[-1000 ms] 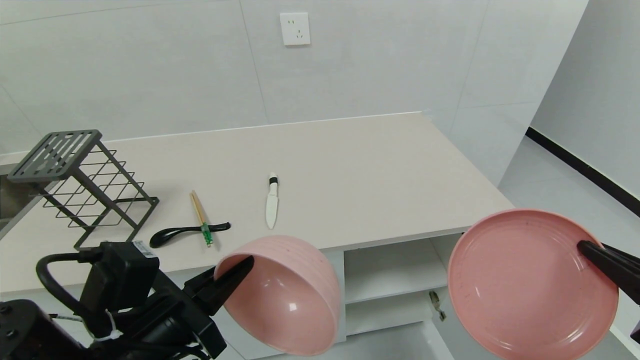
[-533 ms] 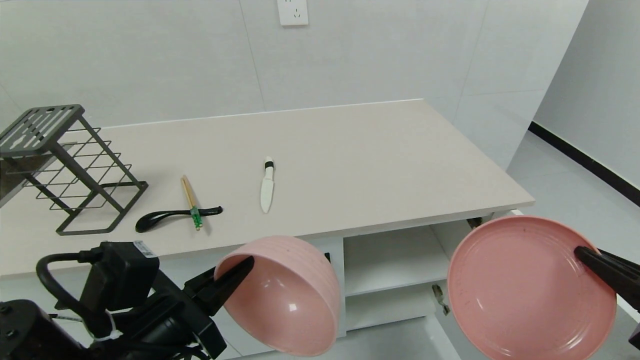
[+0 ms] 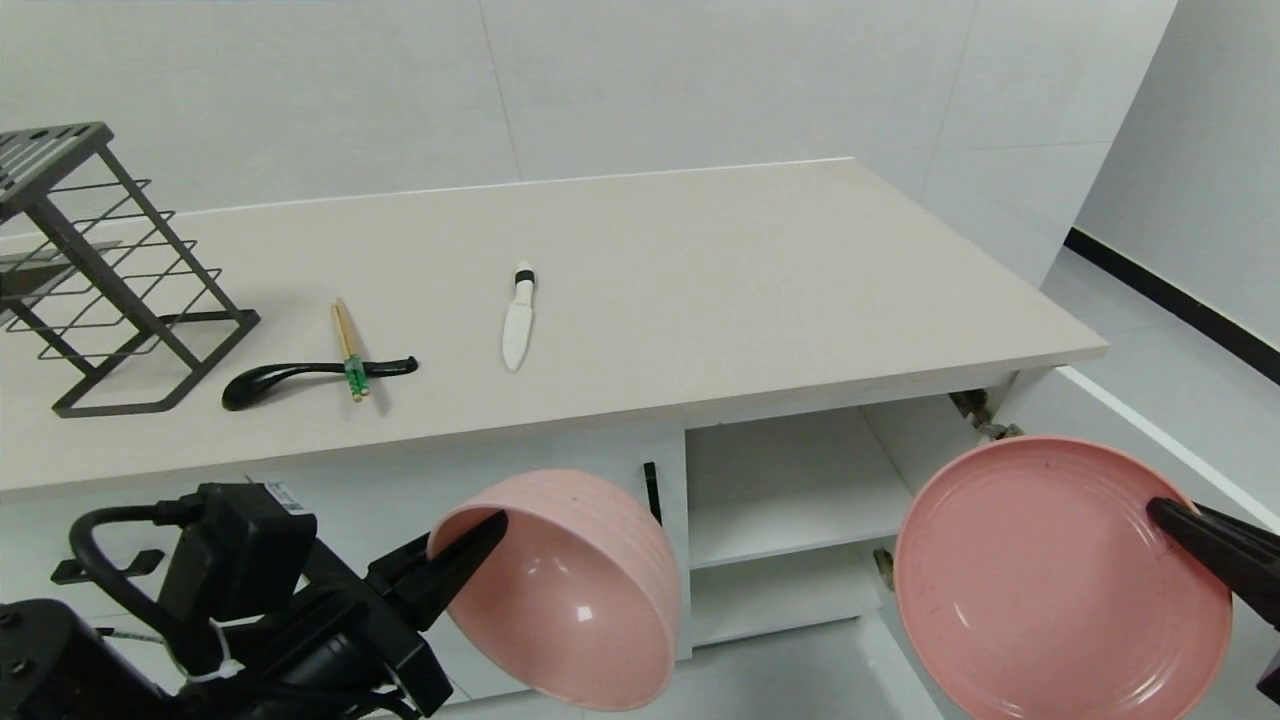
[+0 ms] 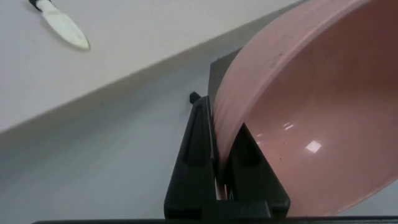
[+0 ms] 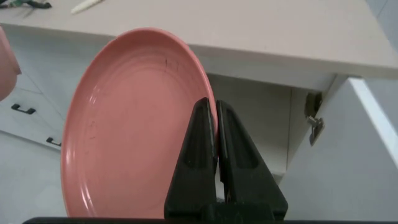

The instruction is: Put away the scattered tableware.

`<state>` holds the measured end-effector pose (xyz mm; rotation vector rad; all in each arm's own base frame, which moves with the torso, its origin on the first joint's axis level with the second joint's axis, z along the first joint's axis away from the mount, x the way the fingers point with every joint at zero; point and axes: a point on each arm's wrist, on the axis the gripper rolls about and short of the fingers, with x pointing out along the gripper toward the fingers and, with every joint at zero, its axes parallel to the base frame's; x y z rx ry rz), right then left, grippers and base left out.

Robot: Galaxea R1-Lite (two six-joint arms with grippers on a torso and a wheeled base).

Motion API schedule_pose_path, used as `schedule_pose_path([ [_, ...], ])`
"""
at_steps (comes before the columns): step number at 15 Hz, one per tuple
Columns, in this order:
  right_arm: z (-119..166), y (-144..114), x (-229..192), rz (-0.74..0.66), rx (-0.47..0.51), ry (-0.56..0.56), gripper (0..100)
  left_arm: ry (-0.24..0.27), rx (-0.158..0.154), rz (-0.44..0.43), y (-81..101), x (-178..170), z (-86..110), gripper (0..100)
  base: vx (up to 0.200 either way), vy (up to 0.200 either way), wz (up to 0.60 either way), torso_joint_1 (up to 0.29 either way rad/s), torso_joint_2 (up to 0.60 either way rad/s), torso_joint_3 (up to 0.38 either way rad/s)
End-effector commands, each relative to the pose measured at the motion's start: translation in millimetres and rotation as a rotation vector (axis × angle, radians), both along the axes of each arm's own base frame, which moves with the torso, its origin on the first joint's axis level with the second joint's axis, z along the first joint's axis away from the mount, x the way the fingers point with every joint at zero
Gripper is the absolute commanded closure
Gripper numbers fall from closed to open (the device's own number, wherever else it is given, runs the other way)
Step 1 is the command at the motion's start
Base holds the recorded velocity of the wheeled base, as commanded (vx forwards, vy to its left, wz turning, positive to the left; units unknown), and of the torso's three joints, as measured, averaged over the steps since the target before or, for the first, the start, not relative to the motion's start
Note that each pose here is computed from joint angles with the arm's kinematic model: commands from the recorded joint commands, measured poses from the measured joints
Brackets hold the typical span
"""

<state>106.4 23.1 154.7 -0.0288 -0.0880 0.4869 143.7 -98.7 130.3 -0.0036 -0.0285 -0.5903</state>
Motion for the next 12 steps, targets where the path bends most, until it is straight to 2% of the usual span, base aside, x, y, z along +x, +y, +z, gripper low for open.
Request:
schedule_pose_path([
  [1,1.0,-0.2,-2.0,0.001,0.001,-0.010,100,-0.001,-0.001,0.001,0.1,0.1,0.1,100,0.000,0.000,0.00,-0.266,0.50,0.237],
  [2,1.0,-0.3,-2.6,0.001,0.001,-0.010,100,-0.001,-0.001,0.001,0.1,0.1,0.1,100,0.000,0.000,0.00,-0.256,0.48,0.227],
  [6,-0.2,-0.4,-3.0,0.001,-0.001,0.002,100,0.013,-0.040,0.000,0.9,-1.1,2.0,100,0.000,0.000,0.00,-0.256,0.48,0.216],
  [10,-1.0,-0.2,-2.0,0.001,-0.002,0.010,100,0.013,-0.040,0.000,0.9,-1.1,2.0,100,0.000,0.000,0.00,-0.255,0.41,0.162],
  [12,-1.6,-1.9,-0.7,-0.016,-0.003,0.016,100,-0.001,-0.050,0.010,3.0,-2.5,4.9,100,0.000,0.000,0.00,-0.261,0.31,0.112],
])
